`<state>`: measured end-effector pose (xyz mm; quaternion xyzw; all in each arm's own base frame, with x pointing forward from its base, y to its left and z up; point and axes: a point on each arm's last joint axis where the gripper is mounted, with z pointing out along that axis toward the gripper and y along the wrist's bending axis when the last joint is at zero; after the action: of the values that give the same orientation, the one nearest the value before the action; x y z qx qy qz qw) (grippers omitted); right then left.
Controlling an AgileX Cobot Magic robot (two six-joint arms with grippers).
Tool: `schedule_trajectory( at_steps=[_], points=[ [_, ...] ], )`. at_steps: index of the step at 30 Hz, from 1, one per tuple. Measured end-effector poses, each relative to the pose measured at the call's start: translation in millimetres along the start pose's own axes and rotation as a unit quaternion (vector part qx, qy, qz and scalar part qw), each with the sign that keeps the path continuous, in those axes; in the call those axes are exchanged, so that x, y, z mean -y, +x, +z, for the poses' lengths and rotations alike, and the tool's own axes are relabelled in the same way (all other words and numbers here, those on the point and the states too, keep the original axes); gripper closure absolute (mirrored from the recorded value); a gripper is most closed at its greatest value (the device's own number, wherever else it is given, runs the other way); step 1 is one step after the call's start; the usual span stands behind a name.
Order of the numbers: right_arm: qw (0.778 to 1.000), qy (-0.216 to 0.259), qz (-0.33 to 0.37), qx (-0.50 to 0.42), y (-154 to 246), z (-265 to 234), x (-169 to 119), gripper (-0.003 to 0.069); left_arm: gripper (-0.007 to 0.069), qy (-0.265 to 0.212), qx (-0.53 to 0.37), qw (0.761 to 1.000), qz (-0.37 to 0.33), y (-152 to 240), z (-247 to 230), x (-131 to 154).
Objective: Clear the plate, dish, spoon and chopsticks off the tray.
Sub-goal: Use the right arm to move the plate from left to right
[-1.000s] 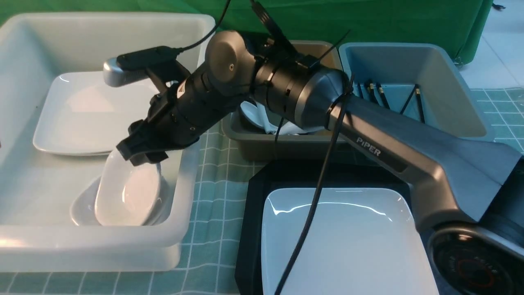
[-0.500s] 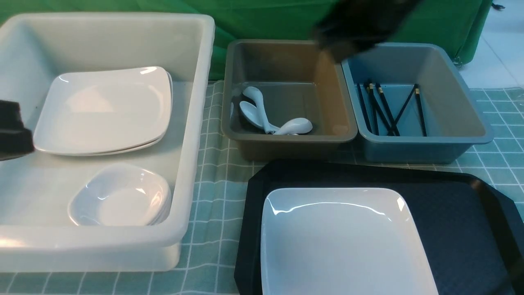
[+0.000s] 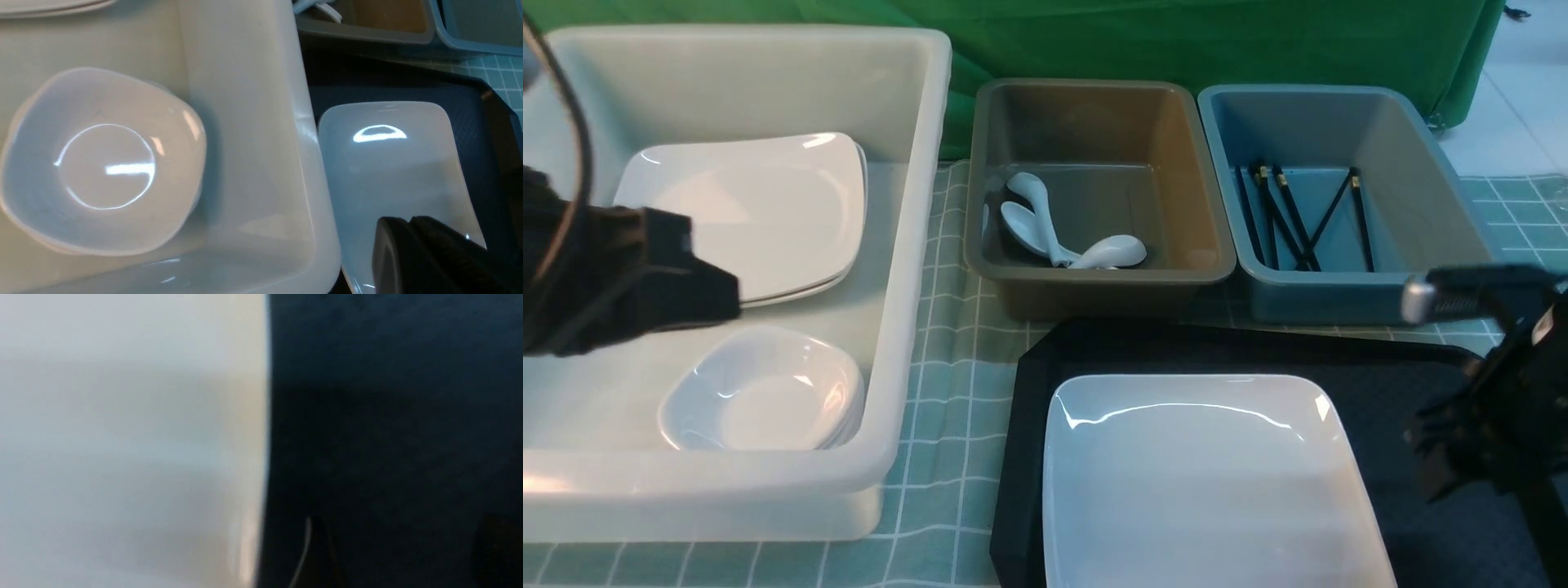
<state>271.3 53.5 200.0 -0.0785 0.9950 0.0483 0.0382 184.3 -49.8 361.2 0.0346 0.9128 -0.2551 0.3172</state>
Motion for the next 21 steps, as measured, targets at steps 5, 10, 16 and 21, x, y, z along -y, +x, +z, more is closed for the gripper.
schedule_trajectory(
  at_steps=[5,10,16,21],
  points=[
    [0.999,-0.031,-0.001,-0.012,-9.3,28.0,-11.2,0.0144,0.0615,0.03,-0.048,0.998,0.031,7.3,24.2,24.2],
    [0.999,-0.04,-0.005,-0.018,-13.4,44.9,-22.2,0.0144,0.0615,0.022,-0.101,0.993,0.051,20.4,48.7,45.1],
    [0.998,-0.045,-0.029,-0.02,-13.3,49.0,-32.5,0.0373,0.0615,0.012,-0.121,0.991,0.055,25.1,61.5,50.9],
    [0.999,-0.047,-0.023,-0.015,-13.9,47.6,-31.9,0.0453,0.0615,0.011,-0.116,0.992,0.054,24.2,62.4,51.1]
  ],
)
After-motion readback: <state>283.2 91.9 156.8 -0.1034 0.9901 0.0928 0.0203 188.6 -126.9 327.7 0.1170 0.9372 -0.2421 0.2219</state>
